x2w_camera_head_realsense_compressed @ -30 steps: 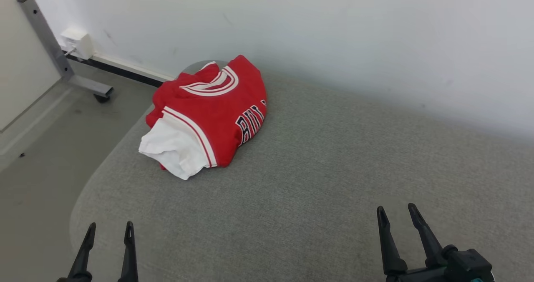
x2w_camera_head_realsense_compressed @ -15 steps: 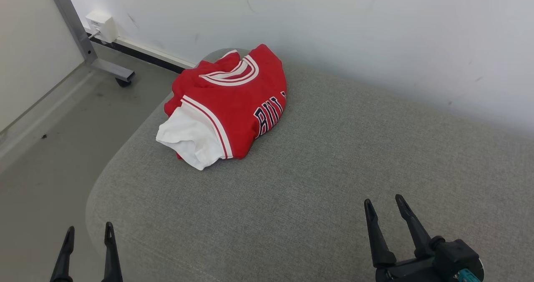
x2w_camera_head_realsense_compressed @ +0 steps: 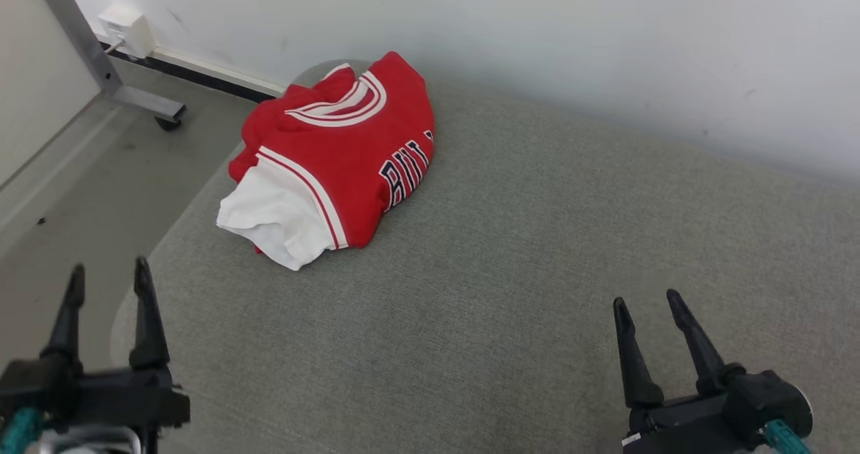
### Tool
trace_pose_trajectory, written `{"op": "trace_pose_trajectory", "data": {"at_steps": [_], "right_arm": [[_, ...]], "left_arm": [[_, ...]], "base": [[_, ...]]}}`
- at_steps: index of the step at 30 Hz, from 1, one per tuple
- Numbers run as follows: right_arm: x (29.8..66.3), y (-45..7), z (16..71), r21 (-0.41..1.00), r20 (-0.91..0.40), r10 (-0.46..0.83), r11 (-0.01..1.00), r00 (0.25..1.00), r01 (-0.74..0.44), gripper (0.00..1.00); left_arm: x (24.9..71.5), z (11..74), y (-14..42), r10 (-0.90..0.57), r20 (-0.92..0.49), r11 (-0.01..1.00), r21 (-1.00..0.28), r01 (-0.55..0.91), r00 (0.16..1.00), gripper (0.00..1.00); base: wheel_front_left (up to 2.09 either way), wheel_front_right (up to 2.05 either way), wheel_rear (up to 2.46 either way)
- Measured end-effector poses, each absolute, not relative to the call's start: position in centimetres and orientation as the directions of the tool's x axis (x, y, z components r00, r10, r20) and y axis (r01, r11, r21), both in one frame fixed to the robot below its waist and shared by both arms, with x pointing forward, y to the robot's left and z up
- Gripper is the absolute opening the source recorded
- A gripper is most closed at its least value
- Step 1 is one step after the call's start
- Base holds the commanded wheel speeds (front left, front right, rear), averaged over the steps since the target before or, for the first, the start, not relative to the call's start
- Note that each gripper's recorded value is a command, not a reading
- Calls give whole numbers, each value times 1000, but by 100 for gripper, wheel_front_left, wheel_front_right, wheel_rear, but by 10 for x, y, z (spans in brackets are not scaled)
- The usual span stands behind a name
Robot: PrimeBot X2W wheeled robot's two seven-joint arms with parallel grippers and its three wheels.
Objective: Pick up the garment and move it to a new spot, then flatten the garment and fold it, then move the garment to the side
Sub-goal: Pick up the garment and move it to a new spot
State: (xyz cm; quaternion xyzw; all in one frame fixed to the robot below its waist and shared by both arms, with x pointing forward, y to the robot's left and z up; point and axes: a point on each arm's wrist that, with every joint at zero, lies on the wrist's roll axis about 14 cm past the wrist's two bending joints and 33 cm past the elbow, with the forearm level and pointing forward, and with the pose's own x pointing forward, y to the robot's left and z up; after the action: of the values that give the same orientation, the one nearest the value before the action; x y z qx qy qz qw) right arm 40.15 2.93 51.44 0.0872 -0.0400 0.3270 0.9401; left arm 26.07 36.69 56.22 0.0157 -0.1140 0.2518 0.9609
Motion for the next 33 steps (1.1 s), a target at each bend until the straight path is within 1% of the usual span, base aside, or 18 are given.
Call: {"op": "trace_pose_trajectory", "data": {"at_steps": [5,11,17,24,28,33], "right_arm": [[424,4,517,117,151,549,816,822,-567,100],[450,-45,508,104,148,433,887,889,-449,100],[465,-92,496,88,131,318,940,939,-330,100],[468,-138,476,68,85,204,975,975,-210,100],[467,-158,463,51,48,157,986,986,-160,100],[465,-174,455,35,25,122,992,992,-123,100]], "left_arm": [[312,598,374,412,302,902,-1,-432,860,100],[387,626,368,309,349,939,35,-341,885,100],[454,622,364,235,311,959,81,-272,921,100],[514,585,368,221,174,968,78,-237,960,100],[536,543,367,216,35,973,73,-219,976,100],[549,484,362,198,-184,979,76,-187,963,100]], "base": [[0,0,0],[0,0,0],[0,0,0],[0,0,0],[0,0,0],[0,0,0]]}}
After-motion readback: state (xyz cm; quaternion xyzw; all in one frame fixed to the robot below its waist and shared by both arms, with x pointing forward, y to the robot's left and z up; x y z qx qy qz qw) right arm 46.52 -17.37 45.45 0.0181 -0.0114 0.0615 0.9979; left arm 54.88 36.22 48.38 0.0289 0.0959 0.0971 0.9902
